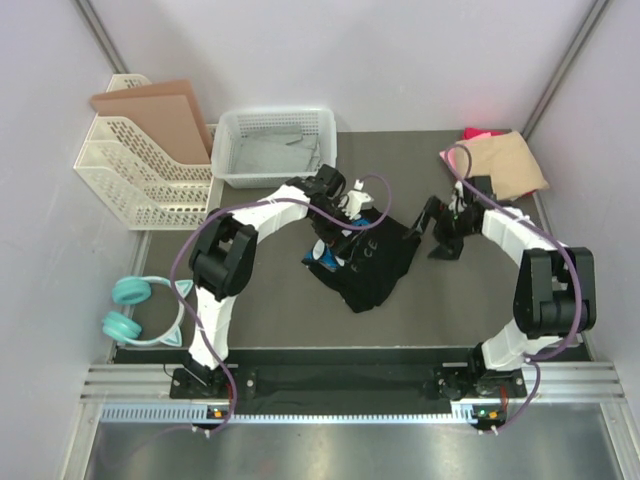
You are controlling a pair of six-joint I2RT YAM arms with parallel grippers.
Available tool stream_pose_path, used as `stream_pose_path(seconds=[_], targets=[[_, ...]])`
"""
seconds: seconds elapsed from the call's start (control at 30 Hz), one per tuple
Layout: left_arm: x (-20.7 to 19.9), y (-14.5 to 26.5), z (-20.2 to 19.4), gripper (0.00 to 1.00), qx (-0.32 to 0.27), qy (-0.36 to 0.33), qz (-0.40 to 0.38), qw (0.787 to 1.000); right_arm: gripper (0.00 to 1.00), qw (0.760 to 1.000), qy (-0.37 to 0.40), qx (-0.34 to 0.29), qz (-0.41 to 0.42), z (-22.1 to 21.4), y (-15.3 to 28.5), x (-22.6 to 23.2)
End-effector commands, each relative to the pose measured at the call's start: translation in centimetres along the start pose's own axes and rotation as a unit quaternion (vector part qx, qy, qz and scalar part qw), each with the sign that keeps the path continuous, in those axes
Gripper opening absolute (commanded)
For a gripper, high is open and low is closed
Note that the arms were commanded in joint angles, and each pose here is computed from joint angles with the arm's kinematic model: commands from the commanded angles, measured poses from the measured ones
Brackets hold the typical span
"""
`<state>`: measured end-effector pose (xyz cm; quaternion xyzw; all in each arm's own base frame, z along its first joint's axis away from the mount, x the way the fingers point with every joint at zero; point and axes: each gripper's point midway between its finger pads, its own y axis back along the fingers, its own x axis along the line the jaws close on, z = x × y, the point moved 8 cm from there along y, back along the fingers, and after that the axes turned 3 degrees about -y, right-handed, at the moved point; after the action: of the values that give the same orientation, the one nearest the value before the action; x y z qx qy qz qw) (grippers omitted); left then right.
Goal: Fold and stack the t-shirts
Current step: Put the neatly folded tshirt into the corner of the board with the right arm
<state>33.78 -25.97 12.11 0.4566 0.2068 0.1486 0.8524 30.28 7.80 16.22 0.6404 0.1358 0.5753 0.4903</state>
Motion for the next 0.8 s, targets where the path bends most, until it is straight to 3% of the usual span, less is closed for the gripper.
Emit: stream_pose_path(seconds=[0.0,0.47,0.77], targets=[[0.3,1.2,2.2,0.99,-0.040,-0.015,0.021,0.999,0.91,0.999,0.009,-0.020,0.047,-1.4,-0.2,-0.3],[0.0,-0.4,-2.2,0.99,0.000,-0.013,0.030,0.999,0.89,0.999,-0.015,0.029,0.043,-2.1,-4.9,-3.0],[-0.5,0.2,-2.4,0.99,-0.004,-0.013,0.026,1.000,0.87,0.998,-0.016,0.056,0.022,-3.2,-8.5,-3.5]])
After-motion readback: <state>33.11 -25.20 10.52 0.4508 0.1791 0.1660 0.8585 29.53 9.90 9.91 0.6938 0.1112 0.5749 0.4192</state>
